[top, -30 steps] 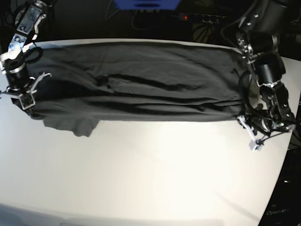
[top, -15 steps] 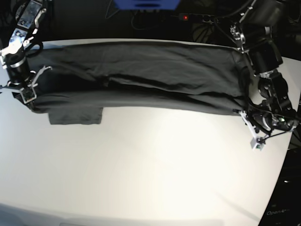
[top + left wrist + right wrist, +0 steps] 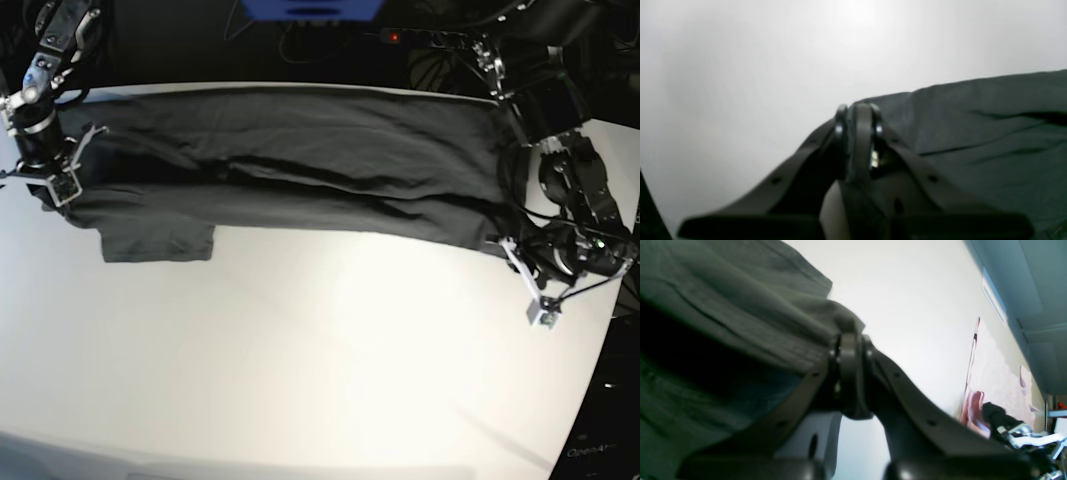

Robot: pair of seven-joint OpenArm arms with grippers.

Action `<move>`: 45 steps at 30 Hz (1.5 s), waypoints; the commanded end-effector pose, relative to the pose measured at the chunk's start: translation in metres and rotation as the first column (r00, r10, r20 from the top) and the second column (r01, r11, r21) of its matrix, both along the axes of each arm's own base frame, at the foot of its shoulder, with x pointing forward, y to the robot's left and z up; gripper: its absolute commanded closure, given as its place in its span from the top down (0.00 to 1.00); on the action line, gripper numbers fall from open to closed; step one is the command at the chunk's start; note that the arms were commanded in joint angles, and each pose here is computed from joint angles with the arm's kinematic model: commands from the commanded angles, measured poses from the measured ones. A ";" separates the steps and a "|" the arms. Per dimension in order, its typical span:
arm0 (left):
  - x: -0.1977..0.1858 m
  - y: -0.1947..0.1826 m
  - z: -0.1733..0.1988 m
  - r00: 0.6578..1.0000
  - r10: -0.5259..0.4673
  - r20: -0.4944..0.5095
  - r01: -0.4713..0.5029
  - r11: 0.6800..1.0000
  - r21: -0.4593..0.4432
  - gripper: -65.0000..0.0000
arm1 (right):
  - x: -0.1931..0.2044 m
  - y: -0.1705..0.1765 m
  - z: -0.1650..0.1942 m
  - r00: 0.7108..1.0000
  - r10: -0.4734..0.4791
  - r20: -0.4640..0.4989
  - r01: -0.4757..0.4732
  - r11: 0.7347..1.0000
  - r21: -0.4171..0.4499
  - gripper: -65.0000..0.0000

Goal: Fold the T-shirt properly
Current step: 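Lift the strip ends with both grippers and drag it away from the robot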

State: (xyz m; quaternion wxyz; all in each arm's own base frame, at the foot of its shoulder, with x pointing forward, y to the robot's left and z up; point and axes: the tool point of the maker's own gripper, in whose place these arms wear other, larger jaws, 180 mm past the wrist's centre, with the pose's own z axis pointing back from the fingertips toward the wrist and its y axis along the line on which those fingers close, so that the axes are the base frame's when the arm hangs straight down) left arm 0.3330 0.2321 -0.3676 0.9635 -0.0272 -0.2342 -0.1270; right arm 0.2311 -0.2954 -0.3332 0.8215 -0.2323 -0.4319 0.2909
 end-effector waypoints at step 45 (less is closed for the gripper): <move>-0.062 0.010 -0.003 0.999 -0.016 0.030 0.025 0.944 -0.328 0.06 | -0.036 -0.024 -0.008 0.996 -0.088 -0.014 0.088 0.995 -0.039 0.00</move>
